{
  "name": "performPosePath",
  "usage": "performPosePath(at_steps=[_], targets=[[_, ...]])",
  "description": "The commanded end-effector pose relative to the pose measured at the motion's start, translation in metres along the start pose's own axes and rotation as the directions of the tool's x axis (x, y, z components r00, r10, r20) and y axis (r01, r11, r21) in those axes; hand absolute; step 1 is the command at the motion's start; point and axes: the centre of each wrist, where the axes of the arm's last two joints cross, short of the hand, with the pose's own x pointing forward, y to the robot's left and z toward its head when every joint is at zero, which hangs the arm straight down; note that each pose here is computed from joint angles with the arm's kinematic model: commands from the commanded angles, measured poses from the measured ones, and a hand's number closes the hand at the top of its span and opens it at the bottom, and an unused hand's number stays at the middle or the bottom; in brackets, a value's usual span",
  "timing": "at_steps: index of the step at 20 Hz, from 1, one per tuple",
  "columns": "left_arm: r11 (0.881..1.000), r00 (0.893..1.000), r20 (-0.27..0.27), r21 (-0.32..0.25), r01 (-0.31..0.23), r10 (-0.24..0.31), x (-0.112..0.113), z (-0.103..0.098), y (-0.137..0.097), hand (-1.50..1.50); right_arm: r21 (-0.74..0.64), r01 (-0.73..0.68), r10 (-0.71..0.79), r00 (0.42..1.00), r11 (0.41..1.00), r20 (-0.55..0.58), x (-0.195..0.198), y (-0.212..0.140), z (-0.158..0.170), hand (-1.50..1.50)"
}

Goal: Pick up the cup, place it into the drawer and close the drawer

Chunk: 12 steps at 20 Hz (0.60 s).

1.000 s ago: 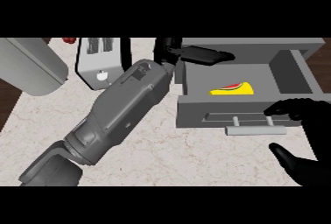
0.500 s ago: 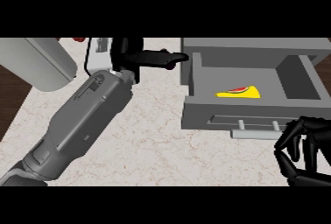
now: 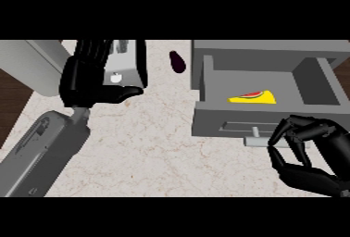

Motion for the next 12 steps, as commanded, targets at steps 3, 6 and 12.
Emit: performPosePath(at_steps=[3, 6, 12], targets=[[1.0, 1.0, -0.02, 0.012, 0.002, -0.001, 0.004, 0.028, 0.039, -1.5, 0.167, -0.302, 0.3, 0.953, 0.939, 0.033, -0.012, 0.02, -0.004, 1.5], [1.0, 1.0, 0.006, 0.001, -0.003, 0.003, 0.007, 0.04, 0.061, -1.5, 0.19, -0.413, 0.415, 0.909, 0.891, 0.032, -0.025, 0.029, -0.014, 1.5], [1.0, 1.0, -0.013, 0.021, 0.005, -0.005, 0.0, 0.075, 0.093, -1.5, 0.218, -0.491, 0.498, 0.867, 0.844, 0.025, -0.067, 0.062, -0.04, 1.5]])
